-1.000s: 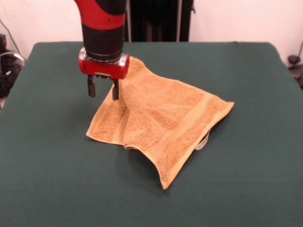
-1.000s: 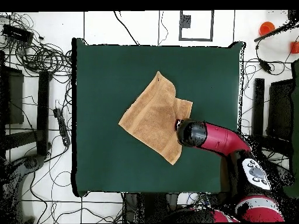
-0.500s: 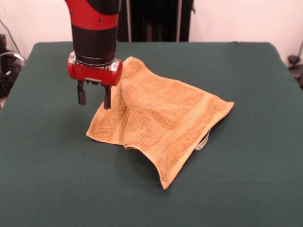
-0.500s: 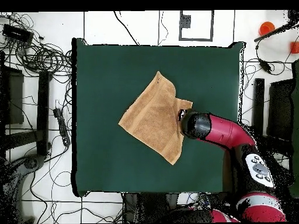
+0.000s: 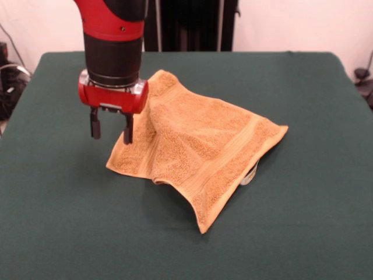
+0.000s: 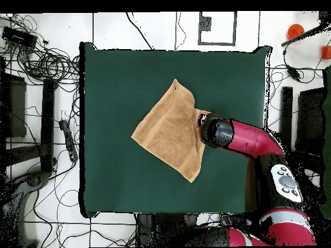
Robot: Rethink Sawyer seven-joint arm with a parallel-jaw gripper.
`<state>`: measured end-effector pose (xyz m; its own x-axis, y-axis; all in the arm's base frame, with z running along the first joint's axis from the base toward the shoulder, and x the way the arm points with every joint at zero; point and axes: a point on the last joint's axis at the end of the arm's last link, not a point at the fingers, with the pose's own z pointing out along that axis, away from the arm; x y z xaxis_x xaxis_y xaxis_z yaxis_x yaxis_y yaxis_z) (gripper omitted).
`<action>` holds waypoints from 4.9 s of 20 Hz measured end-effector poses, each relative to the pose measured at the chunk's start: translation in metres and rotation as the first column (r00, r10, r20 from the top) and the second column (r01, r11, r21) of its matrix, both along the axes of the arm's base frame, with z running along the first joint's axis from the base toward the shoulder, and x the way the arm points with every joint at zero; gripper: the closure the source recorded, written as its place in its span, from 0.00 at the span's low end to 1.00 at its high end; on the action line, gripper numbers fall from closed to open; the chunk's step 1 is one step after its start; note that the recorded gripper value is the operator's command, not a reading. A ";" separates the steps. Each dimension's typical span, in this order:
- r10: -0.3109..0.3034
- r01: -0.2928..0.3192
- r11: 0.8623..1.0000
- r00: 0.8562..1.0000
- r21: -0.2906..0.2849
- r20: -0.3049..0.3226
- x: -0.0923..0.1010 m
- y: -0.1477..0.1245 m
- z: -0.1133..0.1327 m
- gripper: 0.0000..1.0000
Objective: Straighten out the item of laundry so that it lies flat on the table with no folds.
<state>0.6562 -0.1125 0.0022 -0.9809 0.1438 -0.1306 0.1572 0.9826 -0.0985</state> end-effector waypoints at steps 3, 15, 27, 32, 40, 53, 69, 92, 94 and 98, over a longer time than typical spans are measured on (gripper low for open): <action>0.010 -0.010 1.000 1.000 0.002 -0.006 0.002 0.006 -0.010 0.00; 0.017 -0.016 1.000 0.999 0.019 -0.040 -0.005 0.015 -0.044 0.00; 0.010 -0.009 1.000 0.999 0.022 -0.040 -0.005 0.015 -0.045 0.00; 0.007 -0.007 1.000 0.999 0.023 -0.040 -0.005 0.014 -0.045 0.00; 0.002 -0.001 1.000 0.999 0.025 -0.038 -0.002 0.014 -0.046 0.00; -0.011 0.012 1.000 1.000 0.027 -0.027 0.005 0.011 -0.046 1.00; -0.017 0.017 0.999 1.000 0.029 -0.027 0.005 0.011 -0.046 1.00; -0.051 0.054 0.996 0.997 0.071 -0.050 0.008 -0.001 -0.044 1.00; -0.056 0.060 0.995 0.997 0.080 -0.057 0.009 -0.003 -0.044 1.00; -0.066 0.072 0.993 0.996 0.097 -0.067 0.010 -0.006 -0.044 1.00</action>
<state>0.6662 -0.1185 -0.0417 -0.9741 0.2204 -0.0501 0.2213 0.9751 -0.0128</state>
